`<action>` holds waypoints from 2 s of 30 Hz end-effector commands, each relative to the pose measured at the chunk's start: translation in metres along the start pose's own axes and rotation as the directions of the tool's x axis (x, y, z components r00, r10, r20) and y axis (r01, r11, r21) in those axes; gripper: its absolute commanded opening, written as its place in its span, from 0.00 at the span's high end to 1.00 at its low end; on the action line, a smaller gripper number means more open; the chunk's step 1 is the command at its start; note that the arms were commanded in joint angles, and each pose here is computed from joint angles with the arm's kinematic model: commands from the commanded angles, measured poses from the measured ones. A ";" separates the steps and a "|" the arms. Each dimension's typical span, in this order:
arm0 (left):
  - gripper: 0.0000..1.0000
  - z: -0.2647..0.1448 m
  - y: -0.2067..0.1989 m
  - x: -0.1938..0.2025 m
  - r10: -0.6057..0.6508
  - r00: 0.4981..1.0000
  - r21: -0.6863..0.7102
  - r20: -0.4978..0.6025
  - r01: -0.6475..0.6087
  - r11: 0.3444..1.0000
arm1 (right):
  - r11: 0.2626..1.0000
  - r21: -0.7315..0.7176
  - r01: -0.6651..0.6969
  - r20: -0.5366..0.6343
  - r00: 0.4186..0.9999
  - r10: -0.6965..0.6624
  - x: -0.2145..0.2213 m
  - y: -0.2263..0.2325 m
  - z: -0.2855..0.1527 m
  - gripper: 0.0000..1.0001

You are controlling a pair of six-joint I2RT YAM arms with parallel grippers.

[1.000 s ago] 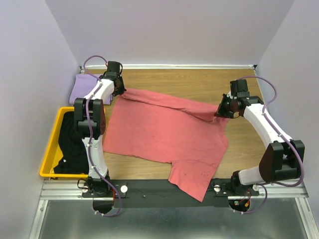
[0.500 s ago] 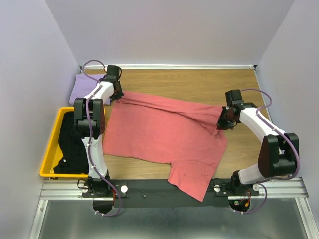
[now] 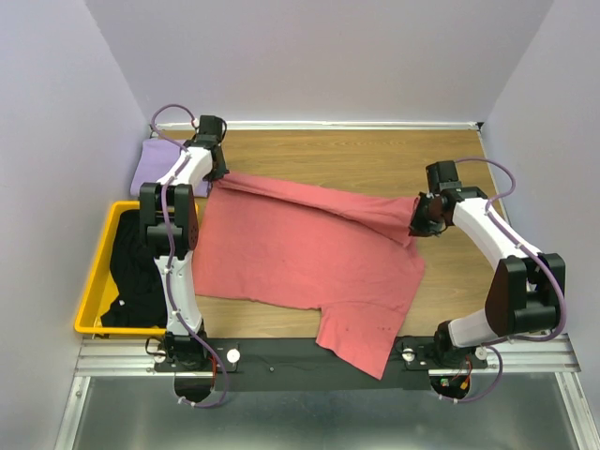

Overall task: Fold and stack the t-shirts
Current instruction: Fold the tshirt

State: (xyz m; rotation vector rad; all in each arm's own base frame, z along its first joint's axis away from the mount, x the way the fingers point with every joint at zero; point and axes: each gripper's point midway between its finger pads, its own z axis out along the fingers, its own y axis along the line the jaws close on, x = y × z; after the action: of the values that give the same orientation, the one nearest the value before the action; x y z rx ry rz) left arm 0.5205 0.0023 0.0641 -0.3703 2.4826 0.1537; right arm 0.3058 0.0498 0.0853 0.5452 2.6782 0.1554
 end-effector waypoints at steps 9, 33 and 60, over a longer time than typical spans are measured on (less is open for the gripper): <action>0.79 0.022 0.033 0.055 0.041 0.990 -0.129 -0.137 -0.059 0.990 | 0.999 0.019 0.044 -0.148 0.988 -0.041 0.036 -0.011 0.013 0.73; 0.41 -0.011 -0.031 -0.003 0.005 0.997 0.086 0.073 -0.011 0.996 | 0.945 -0.269 -0.183 0.175 0.956 0.235 -0.111 0.008 0.065 0.48; 0.67 0.043 -0.060 0.048 -0.012 0.992 0.172 -0.125 0.034 0.985 | 0.941 -0.232 -0.246 0.250 0.920 0.302 -0.195 -0.052 0.146 1.00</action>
State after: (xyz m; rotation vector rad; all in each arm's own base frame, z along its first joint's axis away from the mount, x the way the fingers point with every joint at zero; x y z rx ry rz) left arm 0.5371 -0.0463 0.0299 -0.3189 2.4944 -0.0255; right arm 0.4875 -0.0416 0.0211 0.8883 2.2873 0.5130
